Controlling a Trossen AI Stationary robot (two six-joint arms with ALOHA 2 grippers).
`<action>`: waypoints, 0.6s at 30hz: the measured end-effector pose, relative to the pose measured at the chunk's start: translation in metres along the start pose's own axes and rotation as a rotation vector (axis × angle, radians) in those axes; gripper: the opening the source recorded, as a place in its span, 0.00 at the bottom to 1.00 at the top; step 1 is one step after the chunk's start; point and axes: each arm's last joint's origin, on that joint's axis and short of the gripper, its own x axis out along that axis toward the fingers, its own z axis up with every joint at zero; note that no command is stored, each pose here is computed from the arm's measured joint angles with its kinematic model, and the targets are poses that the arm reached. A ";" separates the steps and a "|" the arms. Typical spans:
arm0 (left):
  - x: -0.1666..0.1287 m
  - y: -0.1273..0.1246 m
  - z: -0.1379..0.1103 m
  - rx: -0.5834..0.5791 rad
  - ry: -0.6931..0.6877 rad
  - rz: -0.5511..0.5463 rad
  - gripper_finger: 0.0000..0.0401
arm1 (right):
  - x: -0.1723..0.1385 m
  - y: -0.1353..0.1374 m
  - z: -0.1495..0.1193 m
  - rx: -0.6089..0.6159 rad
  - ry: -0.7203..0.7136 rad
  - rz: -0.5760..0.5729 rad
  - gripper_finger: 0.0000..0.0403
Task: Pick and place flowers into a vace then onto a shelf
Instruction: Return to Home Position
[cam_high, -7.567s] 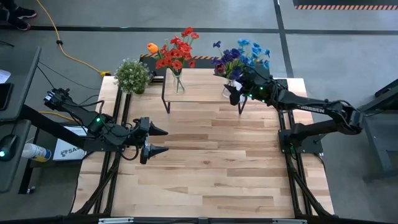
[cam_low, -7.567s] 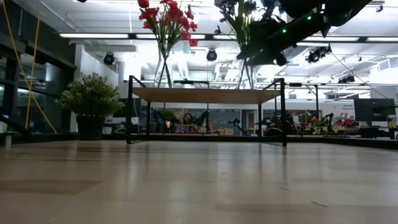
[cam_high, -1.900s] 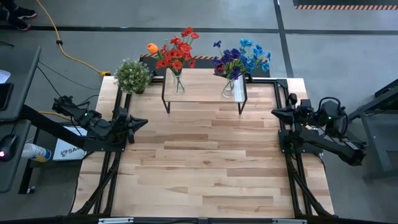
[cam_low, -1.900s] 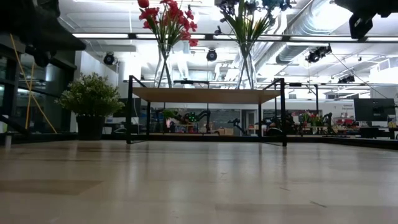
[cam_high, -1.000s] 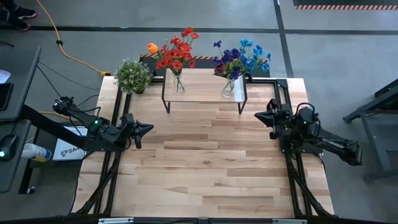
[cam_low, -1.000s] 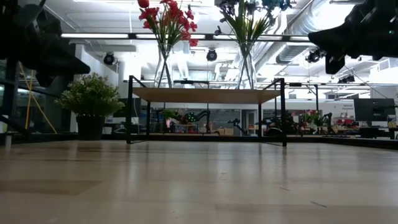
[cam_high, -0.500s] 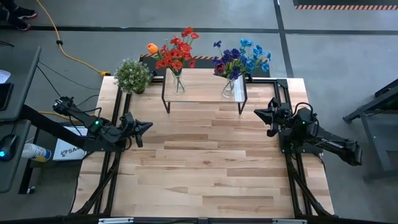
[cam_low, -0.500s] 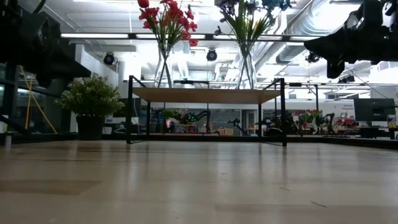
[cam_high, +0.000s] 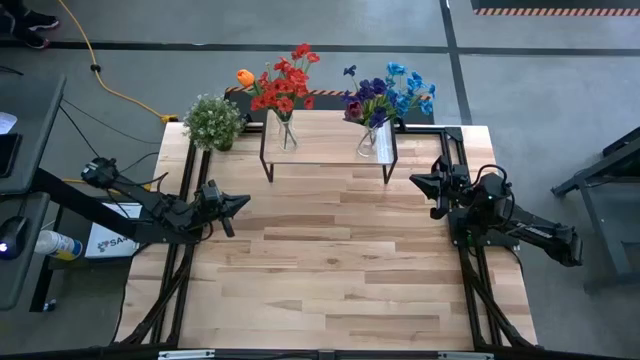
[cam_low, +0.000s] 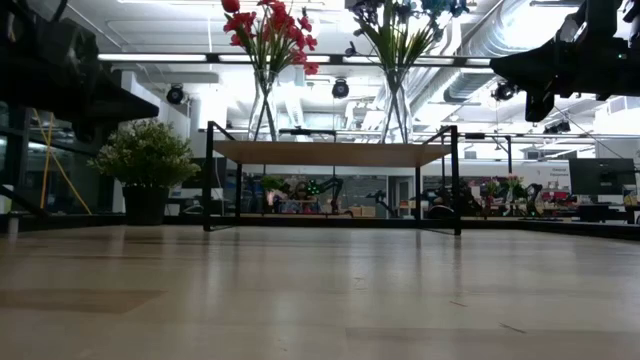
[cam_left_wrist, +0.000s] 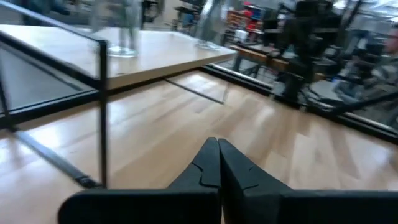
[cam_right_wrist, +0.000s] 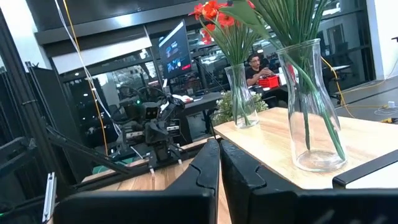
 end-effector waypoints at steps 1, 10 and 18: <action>0.001 0.001 0.000 -0.001 -0.001 0.017 0.07 | 0.000 0.000 0.000 0.000 0.000 0.001 0.02; 0.016 0.015 0.005 -0.013 0.011 0.043 0.16 | 0.000 0.000 -0.001 0.001 0.007 0.002 0.01; 0.019 0.019 0.006 -0.019 0.015 0.044 0.10 | 0.000 0.000 -0.002 -0.032 0.020 0.010 0.01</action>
